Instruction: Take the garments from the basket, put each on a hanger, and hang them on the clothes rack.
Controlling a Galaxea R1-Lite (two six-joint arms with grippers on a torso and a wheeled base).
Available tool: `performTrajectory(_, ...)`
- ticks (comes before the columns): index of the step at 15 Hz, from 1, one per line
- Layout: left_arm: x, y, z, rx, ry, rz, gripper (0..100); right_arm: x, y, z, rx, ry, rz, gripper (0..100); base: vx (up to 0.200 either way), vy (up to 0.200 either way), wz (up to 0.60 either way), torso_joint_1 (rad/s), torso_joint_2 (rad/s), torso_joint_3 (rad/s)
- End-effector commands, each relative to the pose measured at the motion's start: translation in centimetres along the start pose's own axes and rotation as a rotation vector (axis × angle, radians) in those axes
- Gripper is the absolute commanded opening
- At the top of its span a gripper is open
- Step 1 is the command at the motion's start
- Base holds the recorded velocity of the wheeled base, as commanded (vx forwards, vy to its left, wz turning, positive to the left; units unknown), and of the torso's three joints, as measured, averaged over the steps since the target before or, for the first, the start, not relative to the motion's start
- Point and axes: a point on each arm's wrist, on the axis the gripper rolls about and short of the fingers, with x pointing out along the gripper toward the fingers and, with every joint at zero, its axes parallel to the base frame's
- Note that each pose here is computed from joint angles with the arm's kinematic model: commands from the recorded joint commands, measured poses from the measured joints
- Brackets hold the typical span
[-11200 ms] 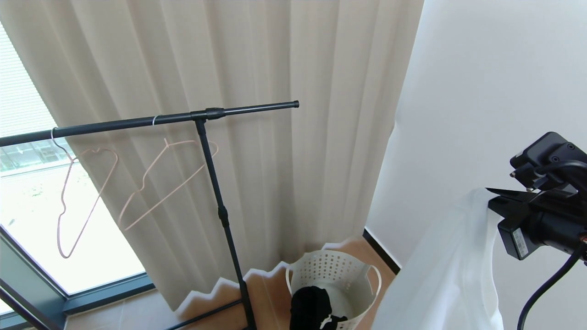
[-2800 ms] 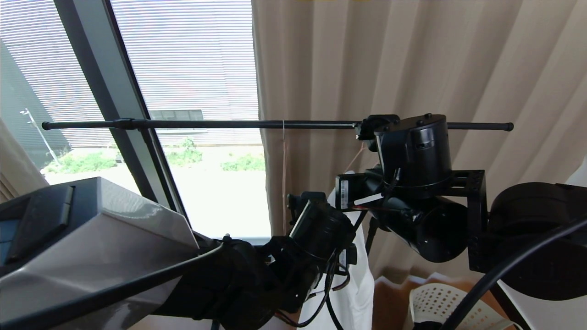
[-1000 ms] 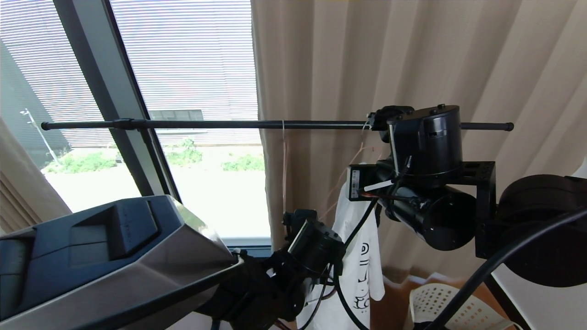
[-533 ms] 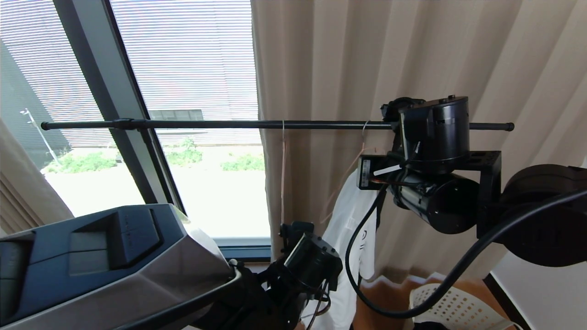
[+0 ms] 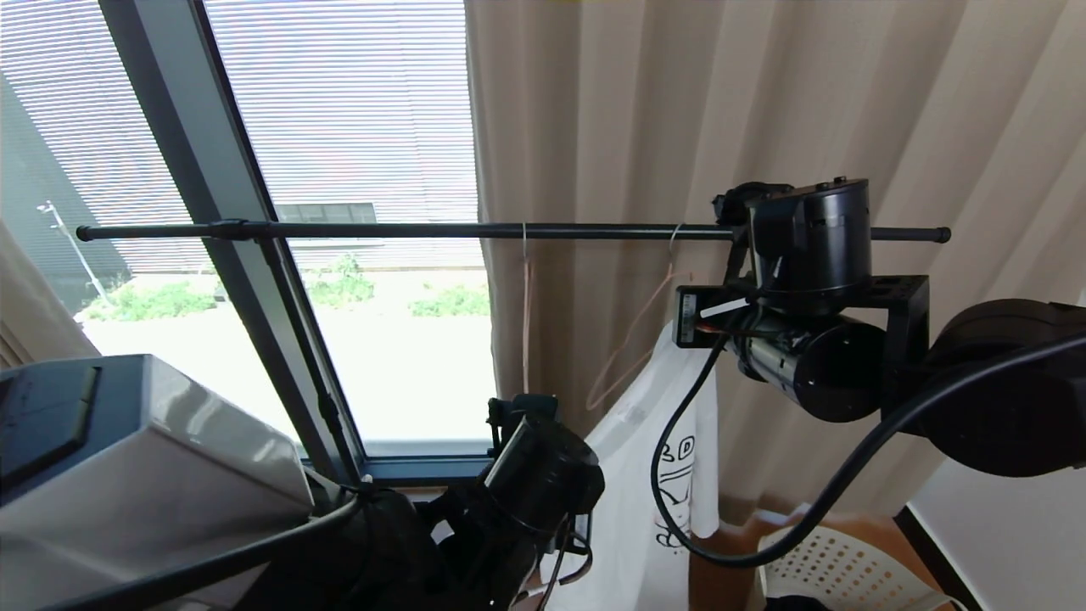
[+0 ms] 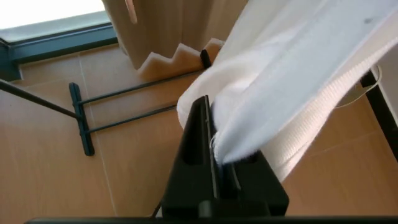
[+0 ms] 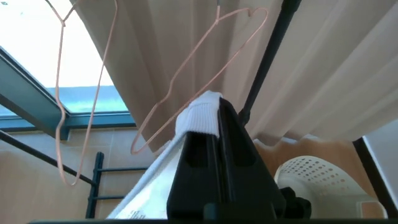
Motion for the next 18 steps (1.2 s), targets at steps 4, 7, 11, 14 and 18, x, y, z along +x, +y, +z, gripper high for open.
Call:
performTrajectory(4, -4.2, 6.1, 7.2, 0.047, -0.190, 0.031, 0, -1.8, -2.4, -1.8, -0.189, 0.051, -0.017, 0, 0.000, 0.000, 0.00, 0.000, 0.00, 0.000)
performTrajectory(7, -5.0, 6.8, 9.1, 0.055, -0.211, -0.034, 0, -4.1, -3.2, -3.4, -0.327, 0.078, 0.028, 0, 0.000, 0.000, 0.00, 0.000, 0.00, 0.000)
performTrajectory(11, -4.8, 7.3, 9.6, 0.127, -0.204, -0.148, 0, -6.1, -3.0, -4.5, -0.398, 0.119, 0.081, 0, 0.000, 0.000, 0.00, 0.000, 0.00, 0.000)
performTrajectory(14, -4.8, 7.5, 9.8, 0.138, -0.211, -0.147, 0, -6.3, -2.9, -4.1, -0.385, 0.103, 0.085, 0, 0.000, 0.000, 0.00, 0.000, 0.00, 0.000)
performTrajectory(18, -4.9, 7.5, 9.8, 0.138, -0.213, -0.147, 0, -6.3, -3.0, -4.1, -0.387, 0.105, 0.085, 0, 0.000, 0.000, 0.00, 0.000, 0.00, 0.000)
